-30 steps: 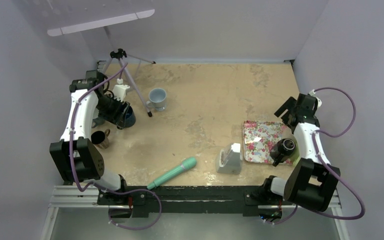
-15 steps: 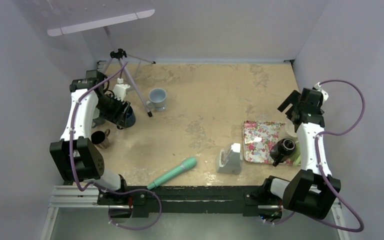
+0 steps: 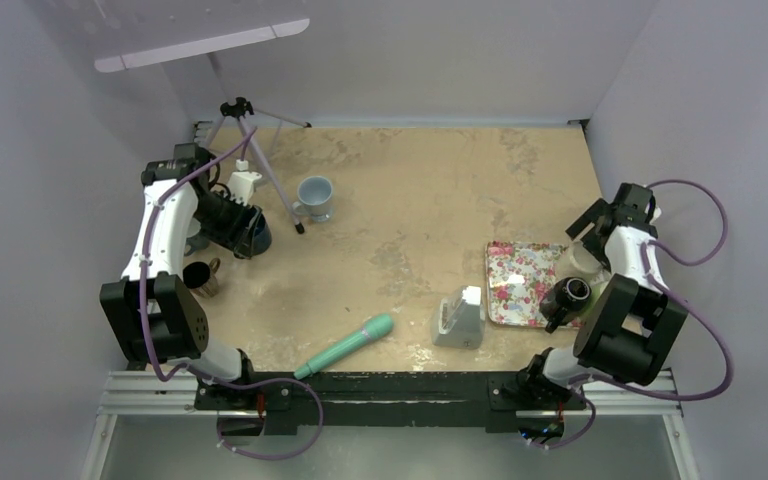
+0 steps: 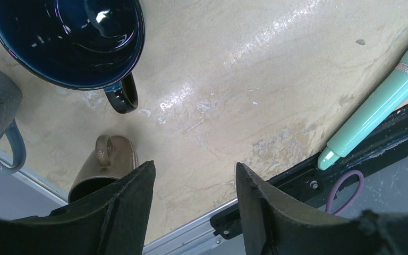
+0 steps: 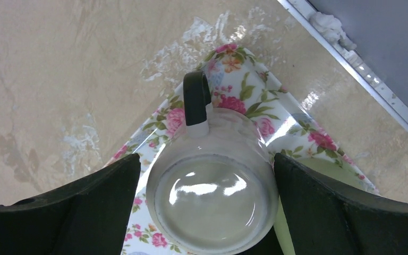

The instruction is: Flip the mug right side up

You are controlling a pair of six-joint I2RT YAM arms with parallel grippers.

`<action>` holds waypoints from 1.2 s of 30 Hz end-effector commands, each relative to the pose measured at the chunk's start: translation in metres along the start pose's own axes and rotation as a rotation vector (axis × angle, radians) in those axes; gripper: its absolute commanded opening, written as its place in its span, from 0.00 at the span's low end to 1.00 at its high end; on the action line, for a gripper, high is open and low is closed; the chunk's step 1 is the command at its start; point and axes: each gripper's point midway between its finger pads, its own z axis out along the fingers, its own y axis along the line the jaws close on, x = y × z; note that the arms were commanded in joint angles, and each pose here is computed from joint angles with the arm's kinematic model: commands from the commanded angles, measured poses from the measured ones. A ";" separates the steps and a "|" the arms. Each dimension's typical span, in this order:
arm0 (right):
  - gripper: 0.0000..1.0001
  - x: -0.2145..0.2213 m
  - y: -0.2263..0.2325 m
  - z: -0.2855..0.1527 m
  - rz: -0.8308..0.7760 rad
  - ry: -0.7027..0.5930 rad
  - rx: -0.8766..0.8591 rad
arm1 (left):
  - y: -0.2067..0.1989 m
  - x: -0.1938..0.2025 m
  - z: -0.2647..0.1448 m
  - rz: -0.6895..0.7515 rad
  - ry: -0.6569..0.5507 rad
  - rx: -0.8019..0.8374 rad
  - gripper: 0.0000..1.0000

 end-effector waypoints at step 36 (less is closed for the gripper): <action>0.99 0.035 0.117 -0.029 -0.561 0.260 -0.166 | 0.004 -0.008 0.004 0.034 -0.030 0.021 0.61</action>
